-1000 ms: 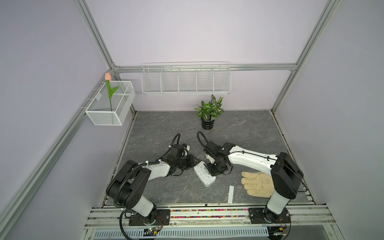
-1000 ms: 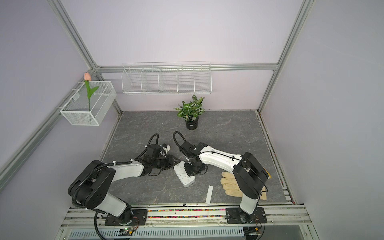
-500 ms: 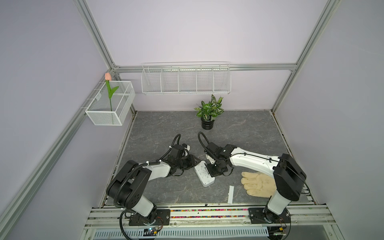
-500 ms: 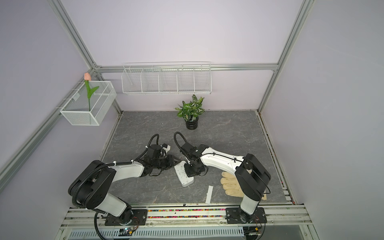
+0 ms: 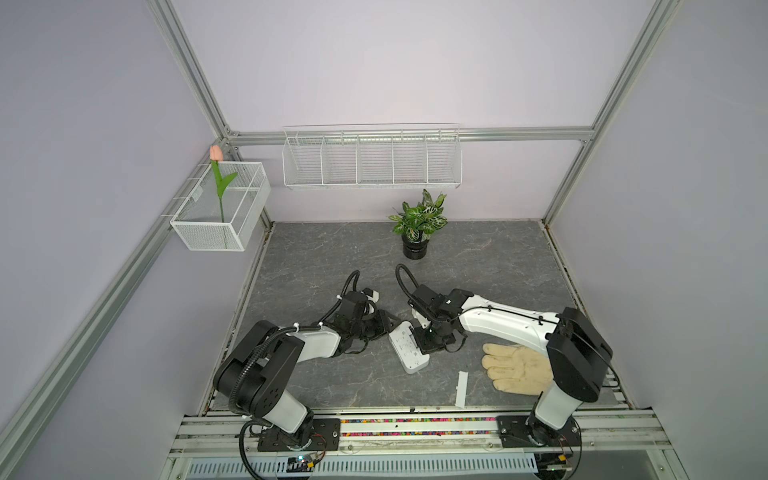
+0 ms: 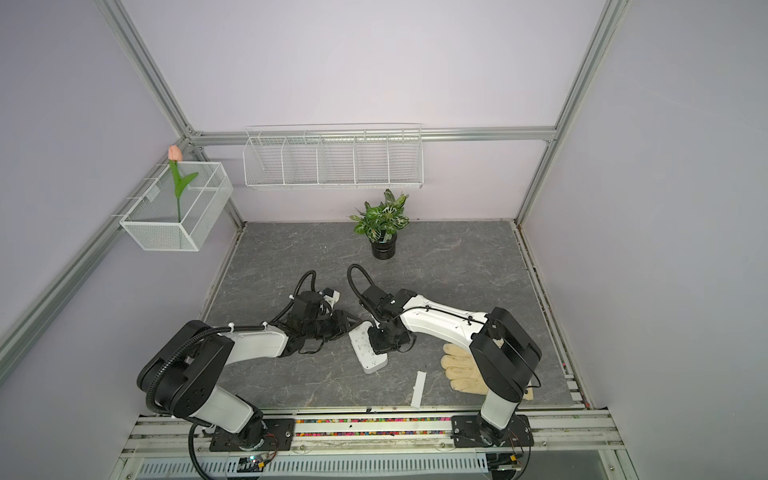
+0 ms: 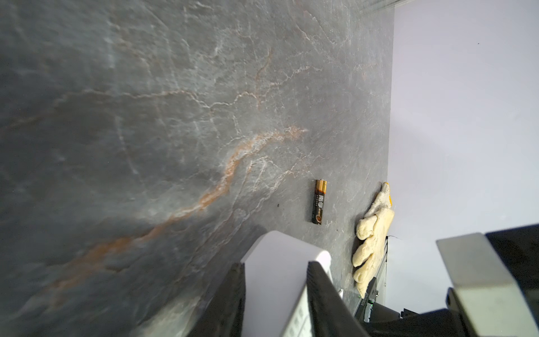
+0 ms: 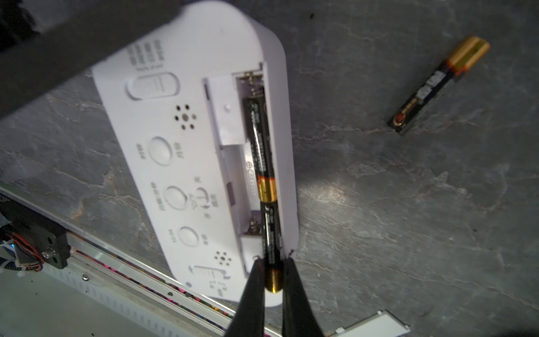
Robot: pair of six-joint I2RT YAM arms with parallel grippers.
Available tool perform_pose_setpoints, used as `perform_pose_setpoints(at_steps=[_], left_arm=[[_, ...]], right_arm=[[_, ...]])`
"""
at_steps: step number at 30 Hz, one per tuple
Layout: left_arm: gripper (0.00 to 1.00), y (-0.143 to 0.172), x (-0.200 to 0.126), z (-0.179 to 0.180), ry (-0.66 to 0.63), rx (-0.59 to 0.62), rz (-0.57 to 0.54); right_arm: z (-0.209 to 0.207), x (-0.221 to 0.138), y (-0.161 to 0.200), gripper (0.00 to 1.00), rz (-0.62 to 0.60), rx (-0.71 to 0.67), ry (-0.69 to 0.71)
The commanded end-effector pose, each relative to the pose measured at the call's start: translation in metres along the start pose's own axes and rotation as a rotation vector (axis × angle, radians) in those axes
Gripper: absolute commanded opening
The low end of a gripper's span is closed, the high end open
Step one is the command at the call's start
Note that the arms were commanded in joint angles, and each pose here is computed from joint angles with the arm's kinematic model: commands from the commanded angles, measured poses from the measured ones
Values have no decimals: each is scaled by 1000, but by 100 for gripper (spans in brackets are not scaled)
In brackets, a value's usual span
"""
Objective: Insert the battery into the alarm
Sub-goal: Install the battery in the alarm.
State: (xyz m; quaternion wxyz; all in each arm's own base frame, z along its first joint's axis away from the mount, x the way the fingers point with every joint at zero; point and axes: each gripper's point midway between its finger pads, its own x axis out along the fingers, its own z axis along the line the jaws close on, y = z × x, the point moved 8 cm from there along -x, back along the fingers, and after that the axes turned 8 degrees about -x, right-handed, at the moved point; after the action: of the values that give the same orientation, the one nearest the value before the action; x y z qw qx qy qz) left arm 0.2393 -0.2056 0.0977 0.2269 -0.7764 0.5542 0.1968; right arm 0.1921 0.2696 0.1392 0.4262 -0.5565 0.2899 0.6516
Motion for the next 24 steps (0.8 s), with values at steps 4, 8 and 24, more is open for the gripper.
perform_pose_setpoints(at_steps=[4,8,24], left_arm=[[38,27,6,14,-21,-47,122],[38,29,6,14,-17,-46,127],[38,30,5,16,-20,-49,123]], right_arm=[[-3,19,-16,7,-70,10,52],[-2,20,-20,7,-90,10,45],[-11,36,-8,7,-67,16,79]])
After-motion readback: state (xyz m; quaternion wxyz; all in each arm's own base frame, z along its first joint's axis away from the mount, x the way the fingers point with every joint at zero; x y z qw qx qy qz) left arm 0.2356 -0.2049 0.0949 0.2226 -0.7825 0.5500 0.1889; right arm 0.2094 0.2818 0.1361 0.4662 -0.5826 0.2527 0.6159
